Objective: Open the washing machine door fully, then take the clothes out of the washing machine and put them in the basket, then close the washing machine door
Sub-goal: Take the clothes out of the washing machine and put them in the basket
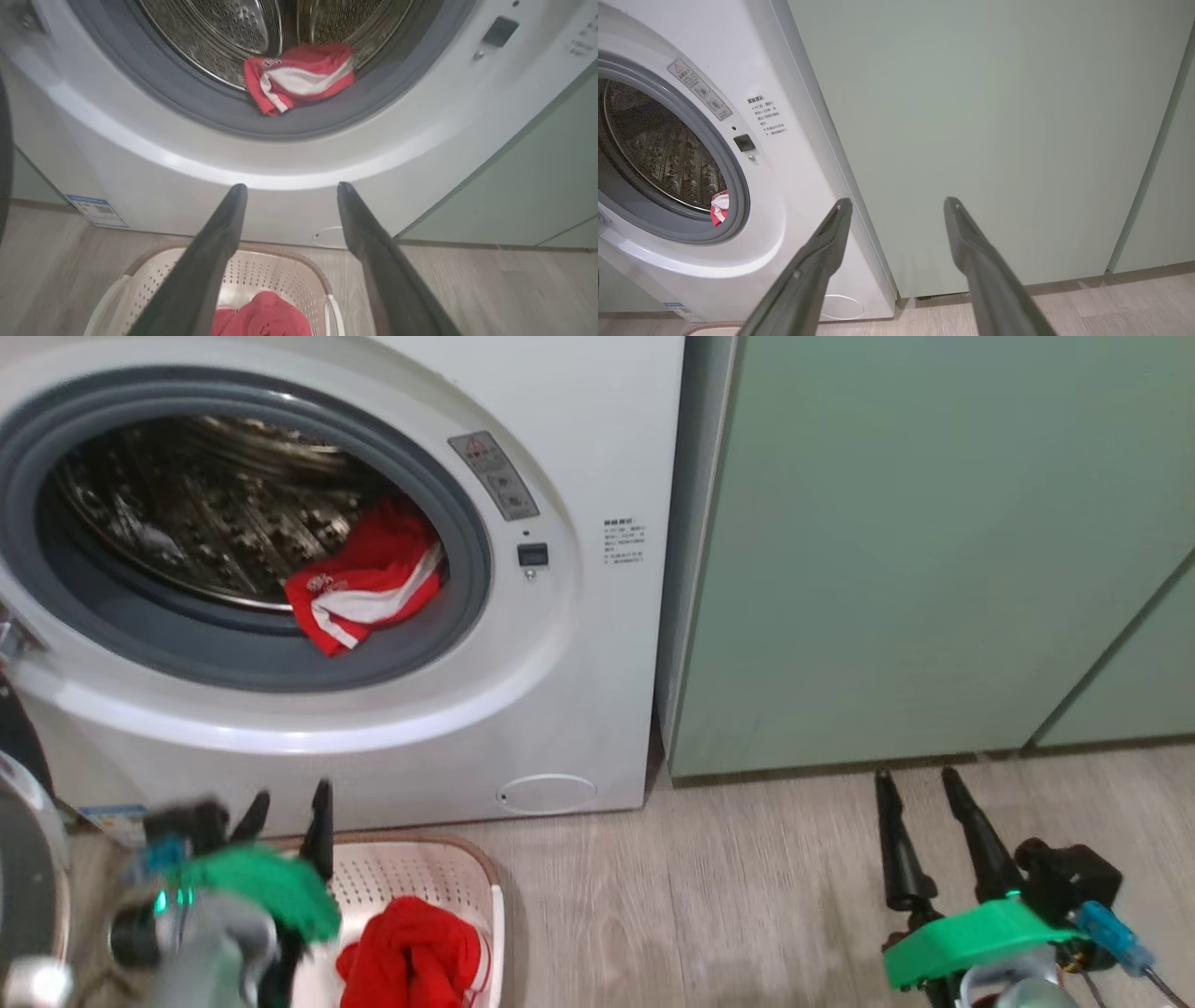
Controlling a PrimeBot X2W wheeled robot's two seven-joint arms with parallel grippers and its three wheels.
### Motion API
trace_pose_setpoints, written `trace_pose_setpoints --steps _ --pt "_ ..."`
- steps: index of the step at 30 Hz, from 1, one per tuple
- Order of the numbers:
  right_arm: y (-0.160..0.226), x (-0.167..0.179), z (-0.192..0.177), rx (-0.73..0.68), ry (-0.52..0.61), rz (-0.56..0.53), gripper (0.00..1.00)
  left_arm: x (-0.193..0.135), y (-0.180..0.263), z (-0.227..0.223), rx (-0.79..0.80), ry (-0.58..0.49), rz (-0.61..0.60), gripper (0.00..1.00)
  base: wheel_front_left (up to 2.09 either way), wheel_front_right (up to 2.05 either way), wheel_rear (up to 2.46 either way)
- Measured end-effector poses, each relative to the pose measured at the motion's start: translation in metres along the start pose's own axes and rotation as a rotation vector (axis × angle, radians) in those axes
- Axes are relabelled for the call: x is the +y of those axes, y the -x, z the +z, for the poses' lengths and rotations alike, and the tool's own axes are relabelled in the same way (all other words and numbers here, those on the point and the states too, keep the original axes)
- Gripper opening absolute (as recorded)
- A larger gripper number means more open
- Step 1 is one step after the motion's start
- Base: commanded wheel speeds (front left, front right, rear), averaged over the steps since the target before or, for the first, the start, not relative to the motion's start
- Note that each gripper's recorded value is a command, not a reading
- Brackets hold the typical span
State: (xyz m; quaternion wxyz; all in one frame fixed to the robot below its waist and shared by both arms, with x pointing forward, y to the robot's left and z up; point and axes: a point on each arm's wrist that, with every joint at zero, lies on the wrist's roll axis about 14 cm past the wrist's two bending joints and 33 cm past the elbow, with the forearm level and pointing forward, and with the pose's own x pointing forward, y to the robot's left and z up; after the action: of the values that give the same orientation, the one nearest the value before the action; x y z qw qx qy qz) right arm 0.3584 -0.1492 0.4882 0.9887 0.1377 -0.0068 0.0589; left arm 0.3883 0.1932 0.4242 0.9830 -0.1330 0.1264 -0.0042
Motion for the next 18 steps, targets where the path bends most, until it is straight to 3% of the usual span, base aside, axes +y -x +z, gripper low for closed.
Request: trace_pose_setpoints --steps 8,18 --pt "-0.014 -0.007 -0.018 0.054 -0.012 -0.017 1.00 -0.017 -0.075 0.005 0.272 0.059 -0.028 1.00 0.00 0.00 0.00" --pt "-0.054 -0.028 -0.026 0.068 -0.013 -0.051 1.00 -0.005 -0.172 0.029 0.365 0.097 0.037 1.00 0.00 0.00 0.00"
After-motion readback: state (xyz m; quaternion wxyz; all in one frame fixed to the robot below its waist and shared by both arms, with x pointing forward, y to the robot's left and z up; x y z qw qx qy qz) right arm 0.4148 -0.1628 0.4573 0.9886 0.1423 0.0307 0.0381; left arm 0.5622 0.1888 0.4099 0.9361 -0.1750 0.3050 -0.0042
